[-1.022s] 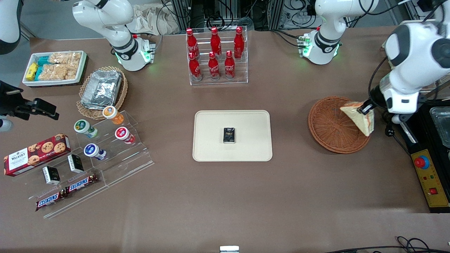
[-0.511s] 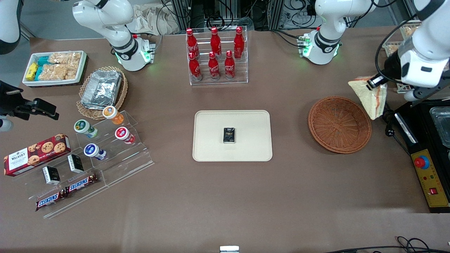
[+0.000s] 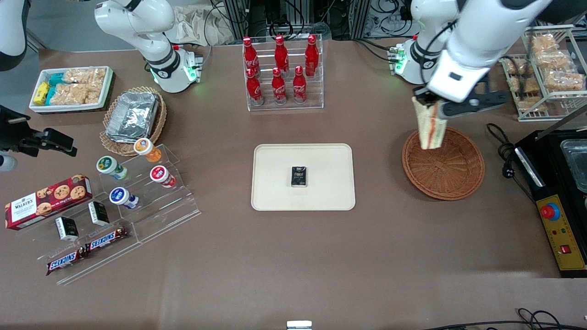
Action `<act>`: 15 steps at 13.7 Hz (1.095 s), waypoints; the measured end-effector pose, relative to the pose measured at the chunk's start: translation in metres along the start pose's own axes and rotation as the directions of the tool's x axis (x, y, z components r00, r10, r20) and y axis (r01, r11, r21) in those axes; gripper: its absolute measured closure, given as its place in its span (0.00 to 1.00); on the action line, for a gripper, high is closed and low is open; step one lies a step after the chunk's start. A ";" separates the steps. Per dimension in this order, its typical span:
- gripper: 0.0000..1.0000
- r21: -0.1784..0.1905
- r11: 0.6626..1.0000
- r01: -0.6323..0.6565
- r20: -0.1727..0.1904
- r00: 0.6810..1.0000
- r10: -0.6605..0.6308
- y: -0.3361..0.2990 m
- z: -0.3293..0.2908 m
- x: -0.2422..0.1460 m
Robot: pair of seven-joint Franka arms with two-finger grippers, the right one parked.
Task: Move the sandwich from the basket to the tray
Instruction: 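Lift the sandwich out of the basket and carry it toward the tray, then lower the sandwich onto the tray beside the black packet and release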
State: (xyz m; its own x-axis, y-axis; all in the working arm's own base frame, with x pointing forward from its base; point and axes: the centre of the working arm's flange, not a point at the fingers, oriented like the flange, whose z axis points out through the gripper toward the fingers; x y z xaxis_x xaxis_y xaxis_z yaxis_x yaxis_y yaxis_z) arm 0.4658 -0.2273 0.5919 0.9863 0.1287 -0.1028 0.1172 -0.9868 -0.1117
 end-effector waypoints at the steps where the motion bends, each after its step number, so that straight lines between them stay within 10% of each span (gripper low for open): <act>1: 0.80 -0.006 1.000 -0.028 -0.002 1.000 0.028 0.017 0.007 0.000; 8: 0.80 -0.093 0.993 -0.068 -0.001 0.998 0.068 0.100 0.112 0.023; 15: 0.80 -0.041 0.995 -0.093 -0.016 0.996 0.092 0.162 0.220 0.031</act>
State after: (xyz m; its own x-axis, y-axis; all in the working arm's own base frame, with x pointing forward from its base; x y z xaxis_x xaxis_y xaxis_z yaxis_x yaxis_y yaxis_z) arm 0.4902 -0.3613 0.3536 0.9947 0.0357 -0.0968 0.0299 -0.9977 -0.0610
